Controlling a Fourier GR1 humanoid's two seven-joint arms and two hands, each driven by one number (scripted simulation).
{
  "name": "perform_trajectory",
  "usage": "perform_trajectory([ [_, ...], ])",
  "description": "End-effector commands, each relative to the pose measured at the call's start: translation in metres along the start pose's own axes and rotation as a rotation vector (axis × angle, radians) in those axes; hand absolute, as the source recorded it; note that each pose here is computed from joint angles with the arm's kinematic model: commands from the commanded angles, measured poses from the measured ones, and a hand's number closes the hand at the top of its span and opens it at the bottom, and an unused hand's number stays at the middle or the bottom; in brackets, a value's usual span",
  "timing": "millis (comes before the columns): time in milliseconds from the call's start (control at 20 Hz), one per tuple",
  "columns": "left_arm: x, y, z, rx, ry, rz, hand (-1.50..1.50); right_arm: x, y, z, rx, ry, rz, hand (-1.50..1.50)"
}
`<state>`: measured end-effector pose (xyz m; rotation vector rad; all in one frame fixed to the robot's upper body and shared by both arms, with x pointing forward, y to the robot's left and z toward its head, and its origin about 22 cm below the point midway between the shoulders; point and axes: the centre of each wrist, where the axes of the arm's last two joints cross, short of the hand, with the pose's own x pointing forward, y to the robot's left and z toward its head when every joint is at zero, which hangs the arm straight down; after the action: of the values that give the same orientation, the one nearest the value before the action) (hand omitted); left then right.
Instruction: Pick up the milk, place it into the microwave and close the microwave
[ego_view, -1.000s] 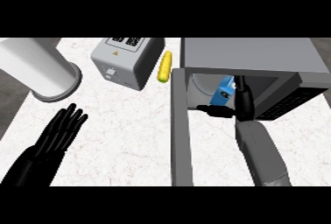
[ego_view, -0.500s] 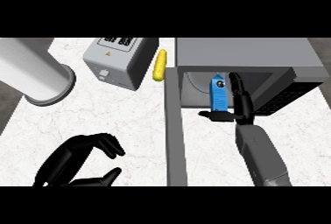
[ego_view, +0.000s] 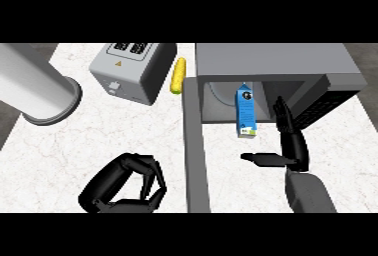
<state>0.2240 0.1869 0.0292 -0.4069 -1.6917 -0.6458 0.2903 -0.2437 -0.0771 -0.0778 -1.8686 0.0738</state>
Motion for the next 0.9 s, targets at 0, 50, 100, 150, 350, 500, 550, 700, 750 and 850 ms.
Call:
perform_trajectory([
  [0, -0.013, -0.001, -0.033, -0.109, 0.063, -0.036, 1.50, 0.011, -0.011, 0.028, 0.028, -0.014, 0.003, -1.50],
  [50, -0.013, -0.017, -0.041, -0.146, 0.074, -0.038, 1.50, 0.021, -0.010, 0.018, 0.025, -0.008, 0.016, -1.50],
  [100, -0.031, -0.022, -0.035, -0.162, 0.085, -0.014, 1.50, 0.024, -0.024, 0.036, 0.039, -0.034, 0.020, -1.50],
  [150, -0.026, -0.030, -0.046, -0.163, 0.071, -0.038, 1.50, 0.025, -0.015, 0.051, 0.006, -0.017, 0.011, -1.50],
  [350, -0.041, -0.062, -0.041, -0.234, 0.062, 0.012, 1.50, 0.049, -0.026, 0.086, 0.009, -0.038, 0.008, -1.50],
  [500, -0.038, -0.080, -0.062, -0.272, 0.072, -0.005, 1.50, 0.079, -0.042, 0.083, -0.017, -0.048, 0.014, -1.50],
  [550, -0.045, -0.090, -0.071, -0.310, 0.083, -0.005, 1.50, 0.075, -0.053, 0.080, 0.002, -0.062, 0.014, -1.50],
  [700, -0.045, -0.114, -0.066, -0.337, 0.064, -0.058, 1.50, 0.094, -0.057, 0.088, -0.051, -0.090, 0.039, -1.50],
  [750, -0.045, -0.114, -0.080, -0.346, 0.081, -0.084, 1.50, 0.109, -0.066, 0.091, -0.010, -0.095, 0.011, -1.50],
  [850, -0.061, -0.140, -0.065, -0.329, 0.116, -0.057, 1.50, 0.113, -0.073, 0.100, -0.033, -0.100, -0.002, -1.50],
])
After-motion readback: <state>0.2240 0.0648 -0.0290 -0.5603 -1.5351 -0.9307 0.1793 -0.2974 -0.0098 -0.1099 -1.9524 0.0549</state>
